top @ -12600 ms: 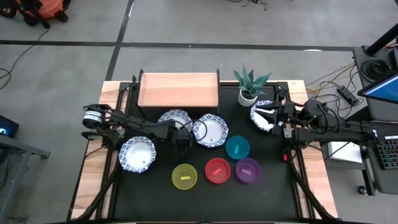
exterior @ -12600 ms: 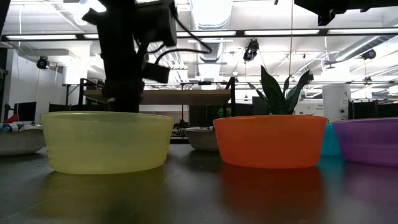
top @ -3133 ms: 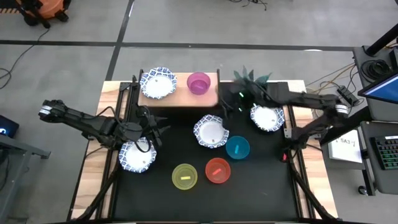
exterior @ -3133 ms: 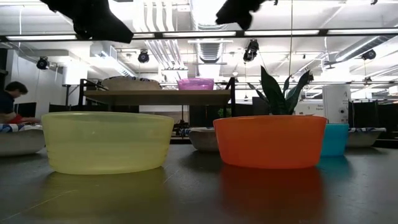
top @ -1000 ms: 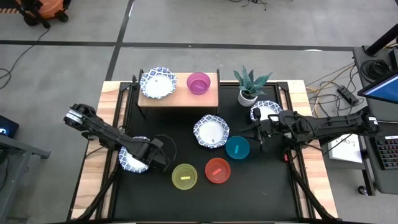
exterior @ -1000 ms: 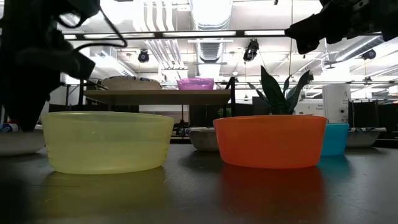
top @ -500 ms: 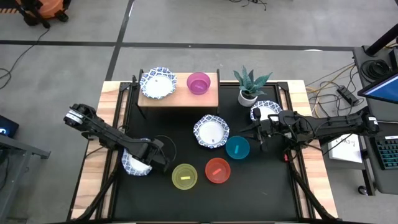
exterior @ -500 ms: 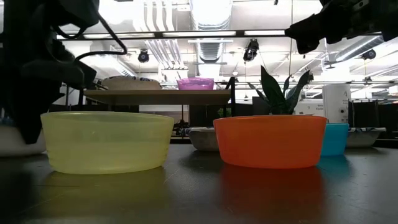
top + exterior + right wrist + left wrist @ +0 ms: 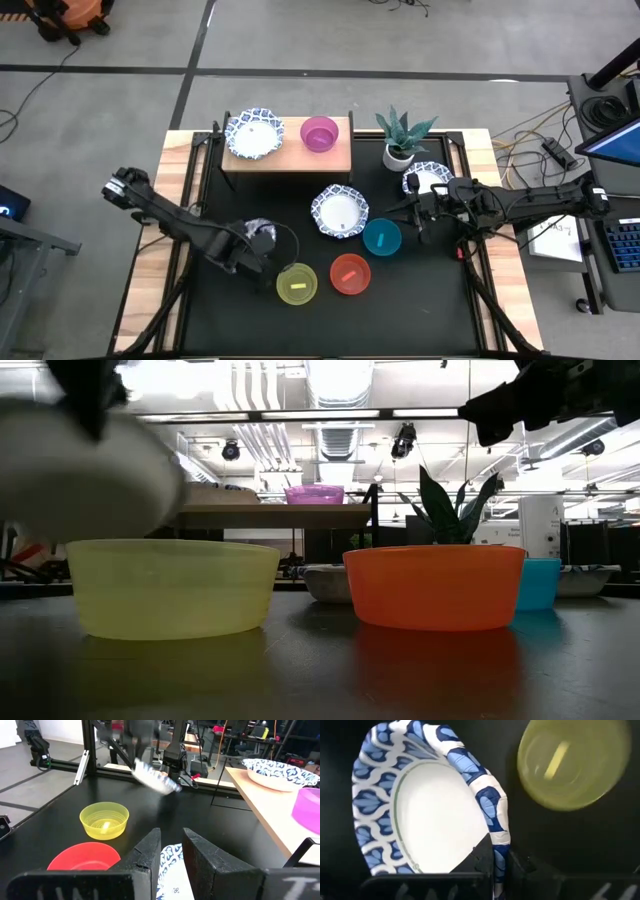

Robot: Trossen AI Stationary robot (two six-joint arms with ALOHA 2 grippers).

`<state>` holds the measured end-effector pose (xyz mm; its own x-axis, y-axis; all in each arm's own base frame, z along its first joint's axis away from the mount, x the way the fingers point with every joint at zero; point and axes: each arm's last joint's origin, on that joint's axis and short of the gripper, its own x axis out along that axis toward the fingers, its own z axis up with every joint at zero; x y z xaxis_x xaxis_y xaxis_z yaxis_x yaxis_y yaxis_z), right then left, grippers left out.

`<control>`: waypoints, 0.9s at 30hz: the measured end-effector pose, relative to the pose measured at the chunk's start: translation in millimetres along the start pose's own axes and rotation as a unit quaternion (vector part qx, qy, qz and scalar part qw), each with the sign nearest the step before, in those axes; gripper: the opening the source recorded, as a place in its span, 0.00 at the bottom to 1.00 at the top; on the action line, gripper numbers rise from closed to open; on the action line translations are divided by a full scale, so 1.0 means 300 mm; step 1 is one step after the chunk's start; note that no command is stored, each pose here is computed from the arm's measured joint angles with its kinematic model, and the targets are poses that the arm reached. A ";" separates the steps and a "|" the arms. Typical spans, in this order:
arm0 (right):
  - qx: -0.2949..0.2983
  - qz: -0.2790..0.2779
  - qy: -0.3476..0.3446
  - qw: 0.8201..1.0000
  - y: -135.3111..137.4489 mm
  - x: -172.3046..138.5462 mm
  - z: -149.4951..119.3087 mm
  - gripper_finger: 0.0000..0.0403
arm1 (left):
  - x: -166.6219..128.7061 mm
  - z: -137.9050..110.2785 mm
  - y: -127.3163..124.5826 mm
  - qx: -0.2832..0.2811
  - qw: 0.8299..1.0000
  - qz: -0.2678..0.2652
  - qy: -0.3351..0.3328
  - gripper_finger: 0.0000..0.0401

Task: Place and stack bowls onto a shelf
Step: Stack the blue patterned bowl on top of the blue patterned bowl on the shelf

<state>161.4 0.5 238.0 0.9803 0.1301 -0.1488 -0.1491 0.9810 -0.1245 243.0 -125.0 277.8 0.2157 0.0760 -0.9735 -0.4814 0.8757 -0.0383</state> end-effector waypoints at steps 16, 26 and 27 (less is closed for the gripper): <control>-0.013 -0.014 0.001 1.000 -0.004 0.000 0.000 0.17 | -0.324 0.298 0.204 0.189 0.942 0.192 -0.201 0.00; -0.014 -0.014 0.000 1.000 -0.004 0.000 0.000 0.16 | -0.262 0.429 0.528 0.123 0.949 0.277 -0.091 0.00; -0.014 -0.014 0.000 1.000 -0.004 0.000 0.000 0.16 | -0.257 0.435 0.552 0.117 0.951 0.274 -0.084 0.00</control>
<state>161.5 -0.6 238.3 0.9841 0.1016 -0.1456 -0.1243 0.9798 -0.1569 257.6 76.3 376.1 0.1292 0.6089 -0.7827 -0.3621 0.7638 0.5344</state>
